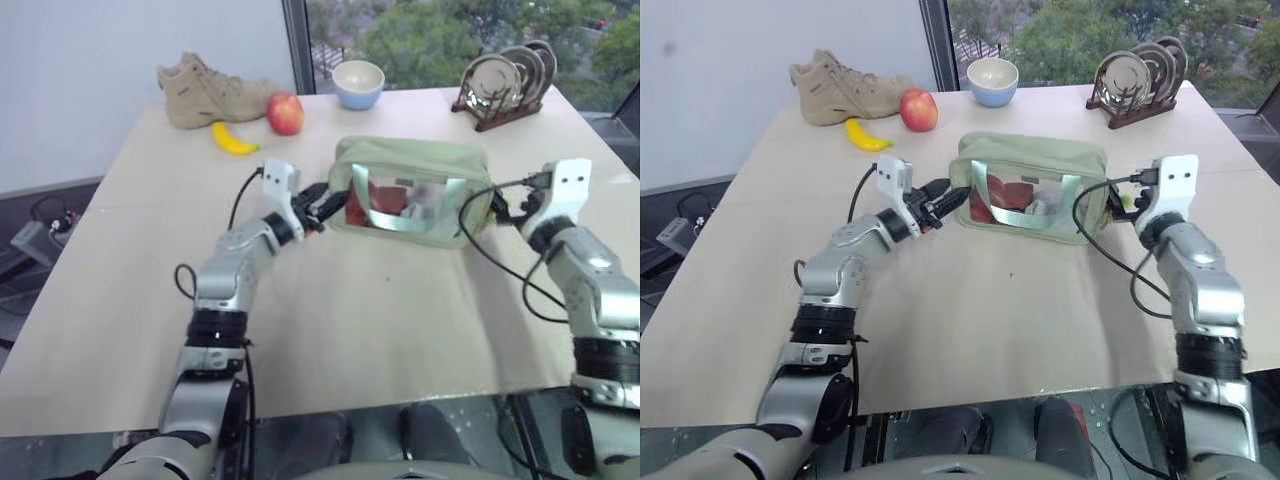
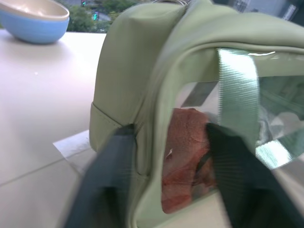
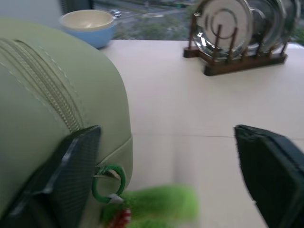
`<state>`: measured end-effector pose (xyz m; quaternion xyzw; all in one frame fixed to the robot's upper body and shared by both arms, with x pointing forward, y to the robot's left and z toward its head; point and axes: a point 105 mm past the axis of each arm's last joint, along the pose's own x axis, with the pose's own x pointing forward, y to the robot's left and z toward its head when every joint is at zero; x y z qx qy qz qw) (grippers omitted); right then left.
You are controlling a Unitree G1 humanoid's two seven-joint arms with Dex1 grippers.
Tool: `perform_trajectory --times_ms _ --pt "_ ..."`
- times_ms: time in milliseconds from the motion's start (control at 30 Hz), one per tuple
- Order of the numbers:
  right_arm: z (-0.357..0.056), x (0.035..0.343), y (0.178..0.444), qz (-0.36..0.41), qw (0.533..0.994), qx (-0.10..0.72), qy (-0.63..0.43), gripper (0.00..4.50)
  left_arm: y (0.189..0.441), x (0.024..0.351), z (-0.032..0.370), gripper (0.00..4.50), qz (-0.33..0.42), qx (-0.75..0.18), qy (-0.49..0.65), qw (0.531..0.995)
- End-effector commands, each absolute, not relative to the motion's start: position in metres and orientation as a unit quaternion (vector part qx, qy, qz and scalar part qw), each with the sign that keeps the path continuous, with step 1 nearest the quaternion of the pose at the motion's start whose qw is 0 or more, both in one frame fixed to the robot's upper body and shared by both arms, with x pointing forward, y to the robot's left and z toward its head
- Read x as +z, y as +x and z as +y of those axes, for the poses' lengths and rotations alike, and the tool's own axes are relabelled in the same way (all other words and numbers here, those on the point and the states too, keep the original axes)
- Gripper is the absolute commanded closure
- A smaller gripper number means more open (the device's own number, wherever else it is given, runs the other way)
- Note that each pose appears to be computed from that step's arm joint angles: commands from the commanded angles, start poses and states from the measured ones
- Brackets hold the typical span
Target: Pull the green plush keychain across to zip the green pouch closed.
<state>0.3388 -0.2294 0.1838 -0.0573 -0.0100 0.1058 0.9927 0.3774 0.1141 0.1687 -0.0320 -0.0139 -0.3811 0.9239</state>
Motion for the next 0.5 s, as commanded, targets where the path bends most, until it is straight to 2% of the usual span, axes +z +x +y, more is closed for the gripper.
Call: perform_trajectory --times_ms 33,167,367,500 --pt "-0.231 0.209 0.302 -0.033 0.983 0.144 -0.109 0.00 0.360 0.188 0.127 0.82 -0.047 -0.410 -0.016 0.911" --pt "-0.234 0.210 0.255 -0.005 0.974 0.180 -0.140 0.00 0.339 0.181 0.147 0.82 -0.024 -0.438 -0.003 0.899" --pt "-0.227 0.201 0.216 0.043 0.961 0.212 -0.173 0.00 0.319 0.176 0.172 0.82 -0.010 -0.450 0.010 0.893" --pt "-0.230 0.194 0.201 0.072 0.958 0.206 -0.187 0.00 0.315 0.179 0.179 0.82 -0.007 -0.450 0.022 0.893"
